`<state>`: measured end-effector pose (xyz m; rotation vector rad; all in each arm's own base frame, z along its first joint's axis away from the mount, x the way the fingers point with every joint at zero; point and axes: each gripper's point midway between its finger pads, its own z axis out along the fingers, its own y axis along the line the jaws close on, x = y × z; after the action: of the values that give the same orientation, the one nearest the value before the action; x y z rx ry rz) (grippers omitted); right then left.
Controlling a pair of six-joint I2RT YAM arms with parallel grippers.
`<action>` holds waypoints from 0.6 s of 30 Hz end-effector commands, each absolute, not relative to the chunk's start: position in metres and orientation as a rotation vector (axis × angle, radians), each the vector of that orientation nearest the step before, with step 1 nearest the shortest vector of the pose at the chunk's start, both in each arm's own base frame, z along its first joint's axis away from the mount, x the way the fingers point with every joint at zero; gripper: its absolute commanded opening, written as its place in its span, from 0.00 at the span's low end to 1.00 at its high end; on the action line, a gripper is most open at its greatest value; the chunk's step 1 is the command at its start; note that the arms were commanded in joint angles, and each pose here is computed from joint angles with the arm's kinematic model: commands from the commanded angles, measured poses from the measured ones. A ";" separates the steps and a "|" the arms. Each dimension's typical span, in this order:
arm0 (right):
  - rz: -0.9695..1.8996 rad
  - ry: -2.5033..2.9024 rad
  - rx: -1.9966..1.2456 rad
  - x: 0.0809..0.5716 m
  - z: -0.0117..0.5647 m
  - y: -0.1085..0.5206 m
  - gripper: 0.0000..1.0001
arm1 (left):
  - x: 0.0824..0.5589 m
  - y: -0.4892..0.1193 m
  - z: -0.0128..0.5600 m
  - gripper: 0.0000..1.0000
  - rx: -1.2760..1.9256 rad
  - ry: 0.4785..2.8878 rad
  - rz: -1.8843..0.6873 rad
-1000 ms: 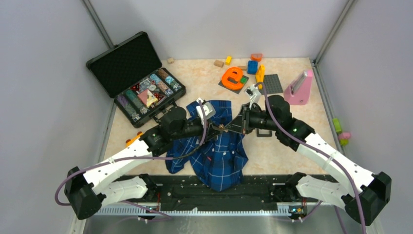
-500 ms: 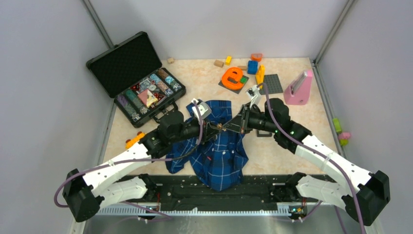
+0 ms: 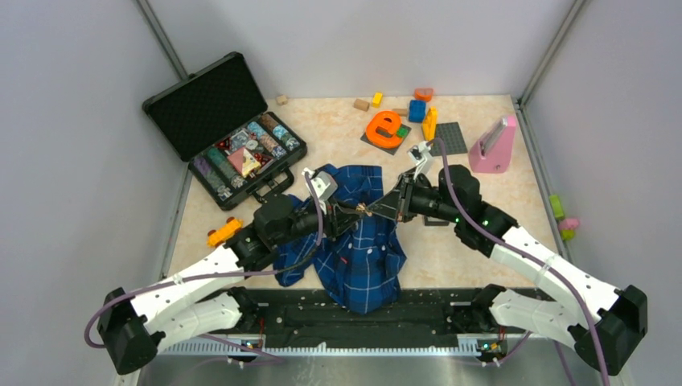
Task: Remove the brooch from the garment
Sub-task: Remove the brooch from the clothes.
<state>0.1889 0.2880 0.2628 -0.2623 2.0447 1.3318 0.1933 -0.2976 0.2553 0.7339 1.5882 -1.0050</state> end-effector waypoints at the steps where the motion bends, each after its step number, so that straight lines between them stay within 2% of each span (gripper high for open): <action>1: 1.434 2.047 -0.332 0.164 0.272 0.293 0.00 | 0.225 -0.275 0.292 0.19 0.529 1.475 -0.890; 7: 1.321 2.028 -0.240 0.189 0.274 0.276 0.00 | 0.200 -0.283 0.295 0.50 0.643 1.417 -0.985; 9: 1.279 2.005 -0.223 0.197 0.277 0.271 0.00 | 0.193 -0.282 0.293 0.57 0.681 1.417 -0.998; 18: 1.176 1.897 -0.249 0.215 0.282 0.265 0.00 | 0.176 -0.276 0.283 0.64 0.645 1.465 -1.089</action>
<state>0.2009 0.2701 0.2543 -0.2346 2.0542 1.2148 0.1849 -0.2766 0.2806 0.6724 1.4810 -1.0136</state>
